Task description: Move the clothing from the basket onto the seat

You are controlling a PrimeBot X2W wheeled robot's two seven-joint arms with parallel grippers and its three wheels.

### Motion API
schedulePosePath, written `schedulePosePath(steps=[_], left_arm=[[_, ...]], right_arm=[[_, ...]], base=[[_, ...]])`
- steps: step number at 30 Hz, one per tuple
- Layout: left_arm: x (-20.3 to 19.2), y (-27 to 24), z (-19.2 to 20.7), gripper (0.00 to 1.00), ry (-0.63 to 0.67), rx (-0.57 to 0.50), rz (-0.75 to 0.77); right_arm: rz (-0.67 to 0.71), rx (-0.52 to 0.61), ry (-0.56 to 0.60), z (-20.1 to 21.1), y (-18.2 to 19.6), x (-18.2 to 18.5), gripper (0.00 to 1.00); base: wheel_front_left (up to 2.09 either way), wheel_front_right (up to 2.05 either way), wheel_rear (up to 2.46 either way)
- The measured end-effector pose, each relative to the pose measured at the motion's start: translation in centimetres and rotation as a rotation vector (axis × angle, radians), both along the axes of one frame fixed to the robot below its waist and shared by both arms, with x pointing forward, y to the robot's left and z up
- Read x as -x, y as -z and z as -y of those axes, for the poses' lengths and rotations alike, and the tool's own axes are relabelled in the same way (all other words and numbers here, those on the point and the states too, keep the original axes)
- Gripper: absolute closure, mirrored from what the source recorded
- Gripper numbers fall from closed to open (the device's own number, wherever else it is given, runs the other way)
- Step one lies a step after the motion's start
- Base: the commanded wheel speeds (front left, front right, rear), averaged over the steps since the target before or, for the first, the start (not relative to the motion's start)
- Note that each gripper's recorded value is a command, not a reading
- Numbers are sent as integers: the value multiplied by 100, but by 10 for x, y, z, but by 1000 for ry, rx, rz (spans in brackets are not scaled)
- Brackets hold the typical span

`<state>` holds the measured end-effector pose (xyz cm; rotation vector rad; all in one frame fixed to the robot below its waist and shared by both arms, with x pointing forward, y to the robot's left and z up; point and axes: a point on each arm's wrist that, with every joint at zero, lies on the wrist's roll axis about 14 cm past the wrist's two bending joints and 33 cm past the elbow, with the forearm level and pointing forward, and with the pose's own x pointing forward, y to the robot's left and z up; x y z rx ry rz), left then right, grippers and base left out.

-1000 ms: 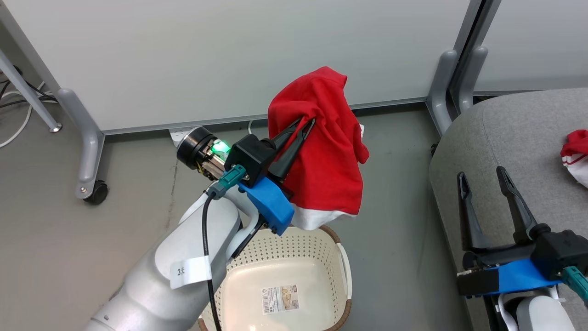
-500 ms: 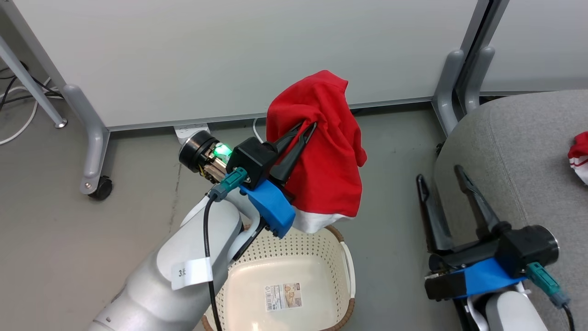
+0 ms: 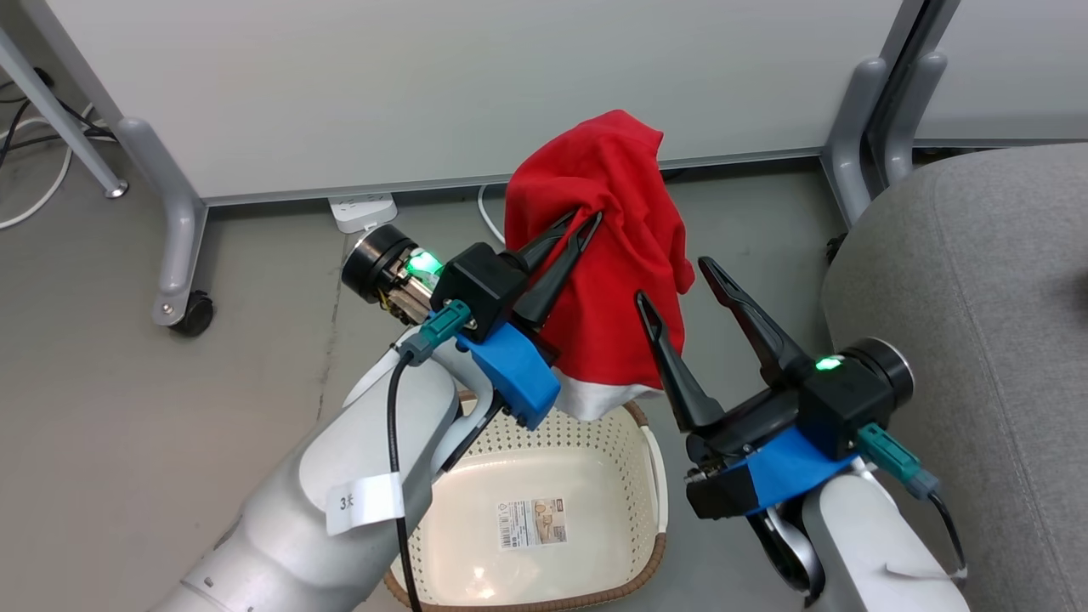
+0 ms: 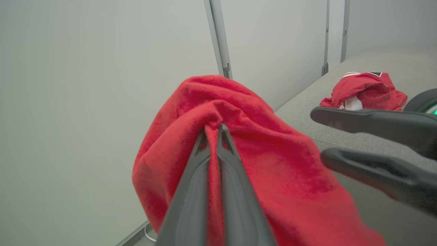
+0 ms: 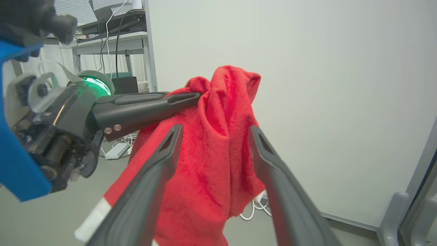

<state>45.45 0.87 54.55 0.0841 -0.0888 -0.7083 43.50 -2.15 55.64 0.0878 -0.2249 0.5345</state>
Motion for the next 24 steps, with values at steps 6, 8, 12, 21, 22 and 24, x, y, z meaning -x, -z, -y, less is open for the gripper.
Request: schedulePosePath(steps=[6, 8, 12, 21, 22, 24], left_arm=[[-3, -1, 1, 100, 1, 5, 3], [-4, 0, 2, 100, 1, 5, 3], [-6, 2, 0, 100, -1, 6, -1], [-8, 2, 0, 100, -2, 6, 0], [-8, 2, 1, 100, 1, 6, 0], [-8, 2, 1, 100, 2, 7, 1]], right_arm=[[-47, 23, -39, -14, 16, -11, 0], [-63, 31, -52, -19, 21, -15, 0], [-90, 50, -77, -28, 32, -19, 0], [-126, 51, -107, -38, 41, -26, 100], [-127, 51, -108, -39, 41, -27, 100], [-123, 50, -109, -39, 39, -28, 100]], base=[[0, 0, 0], [0, 0, 0], [0, 0, 0], [0, 0, 0], [0, 0, 0], [0, 0, 0]])
